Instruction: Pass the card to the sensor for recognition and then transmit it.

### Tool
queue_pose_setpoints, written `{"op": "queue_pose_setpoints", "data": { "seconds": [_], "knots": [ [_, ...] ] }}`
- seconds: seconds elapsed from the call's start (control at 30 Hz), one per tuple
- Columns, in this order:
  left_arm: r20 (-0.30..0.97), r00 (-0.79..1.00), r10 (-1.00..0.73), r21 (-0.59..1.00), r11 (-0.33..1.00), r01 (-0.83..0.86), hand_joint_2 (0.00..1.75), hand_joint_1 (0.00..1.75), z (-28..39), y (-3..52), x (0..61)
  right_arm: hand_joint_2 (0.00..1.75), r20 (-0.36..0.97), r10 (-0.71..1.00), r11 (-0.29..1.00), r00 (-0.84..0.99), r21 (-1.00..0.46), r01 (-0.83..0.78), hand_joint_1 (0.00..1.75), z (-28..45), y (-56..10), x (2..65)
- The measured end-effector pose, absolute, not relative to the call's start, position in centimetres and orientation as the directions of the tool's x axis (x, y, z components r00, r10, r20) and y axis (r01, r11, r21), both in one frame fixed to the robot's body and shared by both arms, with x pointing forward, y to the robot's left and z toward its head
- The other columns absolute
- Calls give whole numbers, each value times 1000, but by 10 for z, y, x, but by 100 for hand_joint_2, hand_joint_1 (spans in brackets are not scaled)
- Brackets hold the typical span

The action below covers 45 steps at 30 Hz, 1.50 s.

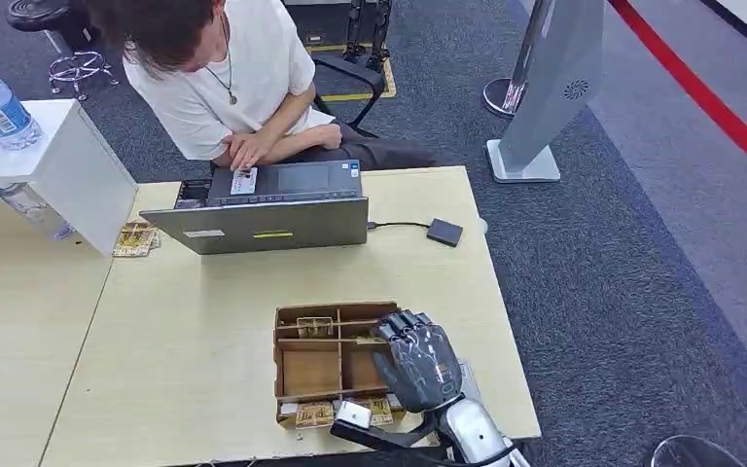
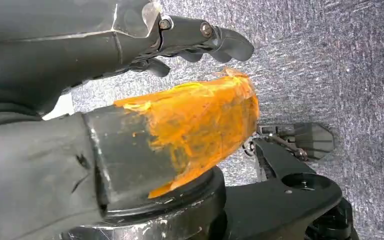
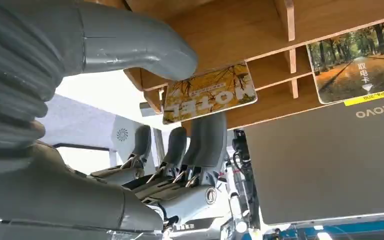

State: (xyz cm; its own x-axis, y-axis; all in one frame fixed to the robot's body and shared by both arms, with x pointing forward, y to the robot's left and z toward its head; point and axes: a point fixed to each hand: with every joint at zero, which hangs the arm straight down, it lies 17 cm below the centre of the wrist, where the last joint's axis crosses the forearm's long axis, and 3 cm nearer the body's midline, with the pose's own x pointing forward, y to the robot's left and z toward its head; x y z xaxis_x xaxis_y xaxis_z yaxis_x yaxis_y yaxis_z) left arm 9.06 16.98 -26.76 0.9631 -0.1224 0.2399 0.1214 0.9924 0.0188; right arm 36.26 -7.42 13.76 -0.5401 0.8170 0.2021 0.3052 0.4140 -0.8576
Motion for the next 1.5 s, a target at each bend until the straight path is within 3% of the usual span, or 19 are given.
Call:
{"op": "queue_pose_setpoints", "data": {
  "seconds": [0.17, 0.2, 0.33, 0.4, 0.5, 0.67, 1.5],
  "knots": [
    [240, 963, -125, 14, 992, 125, 0, 0, -267, 169, 90, 175, 201, 819, 409, -538, -862, 301, 113, 135, -74, 365],
    [240, 963, -125, 13, 992, 125, 0, 0, -267, 169, 90, 175, 201, 819, 409, -538, -862, 300, 131, 134, -74, 365],
    [240, 963, -125, 13, 992, 126, 0, 0, -267, 168, 90, 175, 204, 819, 409, -536, -863, 297, 134, 133, -74, 366],
    [240, 963, -125, 13, 992, 126, 0, 0, -267, 168, 90, 175, 201, 819, 407, -537, -863, 298, 154, 134, -74, 367],
    [240, 963, -125, 12, 992, 126, 0, 0, -267, 168, 91, 175, 197, 820, 405, -538, -863, 302, 154, 135, -73, 369],
    [241, 962, -131, 13, 991, 132, 0, 0, -267, 168, 91, 175, 189, 818, 403, -544, -862, 307, 175, 137, -71, 372],
    [240, 961, -138, 20, 990, 137, 0, 0, -268, 170, 90, 175, 89, 729, 553, -679, -661, 507, 175, 261, -59, 323]
  ]
}}
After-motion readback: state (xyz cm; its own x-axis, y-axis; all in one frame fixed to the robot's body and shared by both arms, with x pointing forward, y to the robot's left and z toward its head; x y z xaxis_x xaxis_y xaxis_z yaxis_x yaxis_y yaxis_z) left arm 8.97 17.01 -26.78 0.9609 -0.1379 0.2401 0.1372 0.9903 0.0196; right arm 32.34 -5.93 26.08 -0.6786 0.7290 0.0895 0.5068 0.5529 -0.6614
